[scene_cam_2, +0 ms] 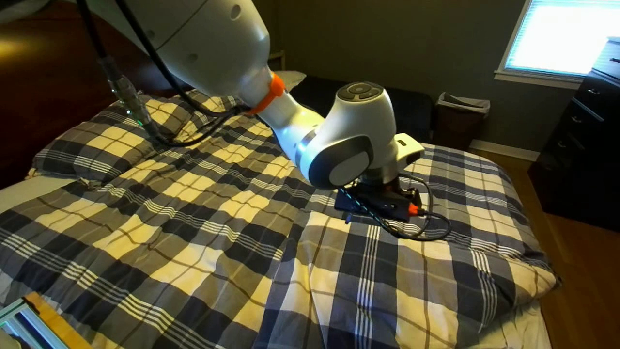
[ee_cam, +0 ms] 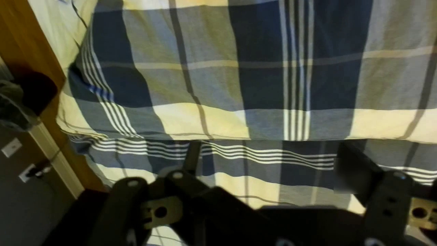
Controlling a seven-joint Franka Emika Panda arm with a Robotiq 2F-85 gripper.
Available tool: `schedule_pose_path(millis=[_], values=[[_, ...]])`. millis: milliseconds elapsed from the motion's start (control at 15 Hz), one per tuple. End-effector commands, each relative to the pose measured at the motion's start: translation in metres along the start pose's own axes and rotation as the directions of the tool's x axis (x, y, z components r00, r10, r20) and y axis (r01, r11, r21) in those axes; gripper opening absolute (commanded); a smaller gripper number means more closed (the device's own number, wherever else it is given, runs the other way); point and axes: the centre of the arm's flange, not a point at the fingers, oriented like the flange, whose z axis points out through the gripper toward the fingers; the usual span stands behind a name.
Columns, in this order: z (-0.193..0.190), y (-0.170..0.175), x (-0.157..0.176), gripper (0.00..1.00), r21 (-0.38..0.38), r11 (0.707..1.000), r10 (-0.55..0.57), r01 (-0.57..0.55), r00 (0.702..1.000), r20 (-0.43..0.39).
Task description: Move the black remote to the right and then cover it with the duvet
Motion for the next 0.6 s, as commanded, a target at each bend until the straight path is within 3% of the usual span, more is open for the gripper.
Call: schedule_pose_path(millis=[0, 67, 200, 533], values=[[-0.016, -0.045, -0.002, 1.00, 0.036, 0.990, -0.138, 0.138, 0.990, -0.007], [-0.003, -0.027, 0.007, 1.00, 0.024, 0.997, -0.077, 0.077, 0.997, -0.002], [-0.007, -0.042, 0.010, 1.00, 0.037, 0.993, -0.112, 0.112, 0.994, -0.005], [-0.010, -0.042, 0.009, 1.00, 0.035, 0.992, -0.122, 0.122, 0.993, -0.005]])
